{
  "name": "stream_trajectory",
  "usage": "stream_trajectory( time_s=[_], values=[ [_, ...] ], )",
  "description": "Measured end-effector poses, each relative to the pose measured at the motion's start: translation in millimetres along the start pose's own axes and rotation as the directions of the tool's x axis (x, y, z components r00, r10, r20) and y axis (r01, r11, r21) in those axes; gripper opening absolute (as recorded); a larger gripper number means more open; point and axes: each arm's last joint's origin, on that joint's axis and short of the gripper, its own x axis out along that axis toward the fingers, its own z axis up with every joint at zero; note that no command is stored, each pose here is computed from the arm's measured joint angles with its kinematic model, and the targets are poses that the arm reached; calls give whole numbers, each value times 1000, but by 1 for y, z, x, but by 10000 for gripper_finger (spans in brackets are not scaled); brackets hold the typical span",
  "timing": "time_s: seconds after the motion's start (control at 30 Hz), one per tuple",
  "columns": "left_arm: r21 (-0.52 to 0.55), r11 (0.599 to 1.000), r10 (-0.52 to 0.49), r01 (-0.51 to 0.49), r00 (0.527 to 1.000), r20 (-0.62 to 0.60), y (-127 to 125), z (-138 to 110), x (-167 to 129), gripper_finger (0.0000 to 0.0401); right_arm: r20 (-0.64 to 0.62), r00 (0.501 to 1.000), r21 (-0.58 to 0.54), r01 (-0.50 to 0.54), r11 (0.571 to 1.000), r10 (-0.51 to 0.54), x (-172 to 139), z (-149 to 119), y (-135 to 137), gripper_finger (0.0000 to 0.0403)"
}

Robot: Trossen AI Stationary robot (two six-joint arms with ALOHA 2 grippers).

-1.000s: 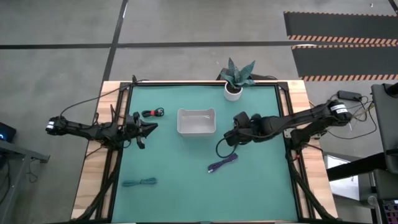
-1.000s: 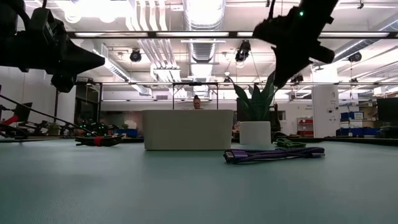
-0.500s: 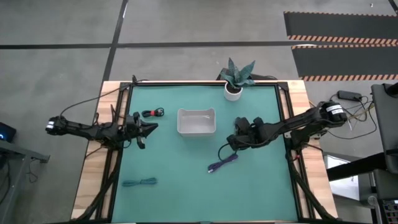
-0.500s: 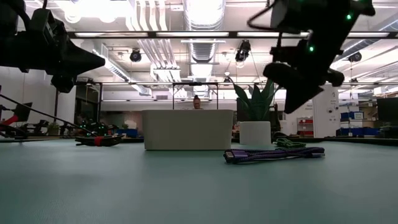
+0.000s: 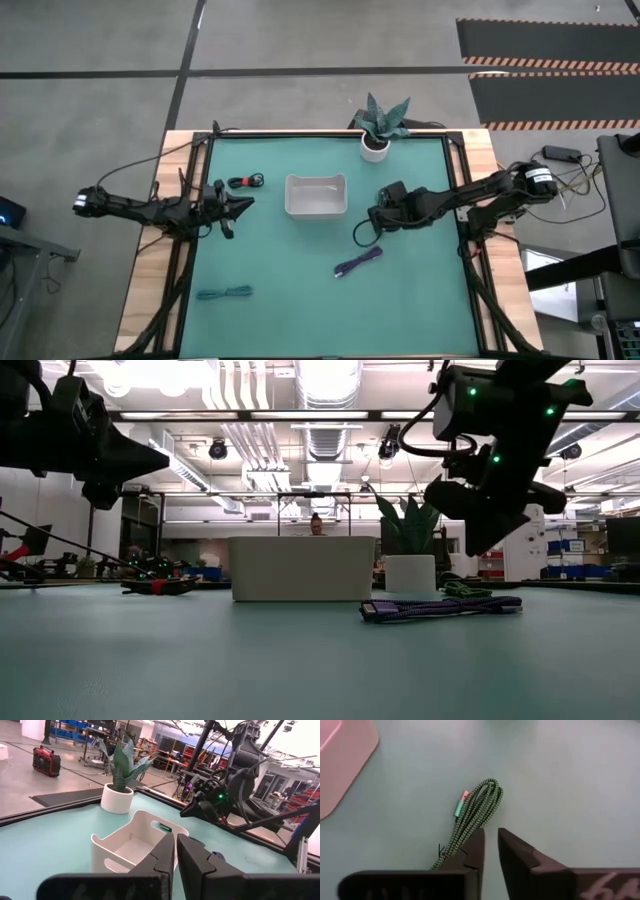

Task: Pick and place USB-C Cables
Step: Put the green charger cable into the white bin

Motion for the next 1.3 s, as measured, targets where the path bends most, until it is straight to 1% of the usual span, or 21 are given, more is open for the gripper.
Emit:
stream_trajectory(
  time_s=[0.13,0.23,0.33,0.4,0.6,0.77,0.93,1.3],
  values=[
    [0,1000,0,0,1000,1,0,0,0,6,-2,1000,23,-2,1000,2,0,0,0,103],
    [-1,1000,0,0,1000,1,0,0,0,6,-6,1000,79,-3,997,4,0,0,0,132],
    [0,1000,0,0,1000,1,0,0,0,6,-15,1000,127,-9,992,11,-1,0,0,154],
    [0,1000,0,0,1000,0,0,0,0,6,-37,999,132,-17,991,22,-1,-1,1,166],
    [0,1000,0,0,1000,1,0,0,0,6,-54,998,151,-19,988,27,-1,-1,1,187],
    [0,1000,2,-2,1000,2,0,0,0,6,-56,998,160,-9,987,18,2,-1,1,190],
    [0,999,32,-32,999,12,1,0,0,6,-44,998,171,-27,985,35,3,0,4,193],
    [0,999,35,-35,999,13,1,0,0,6,-39,999,161,-15,987,22,6,-1,5,254]
  ],
)
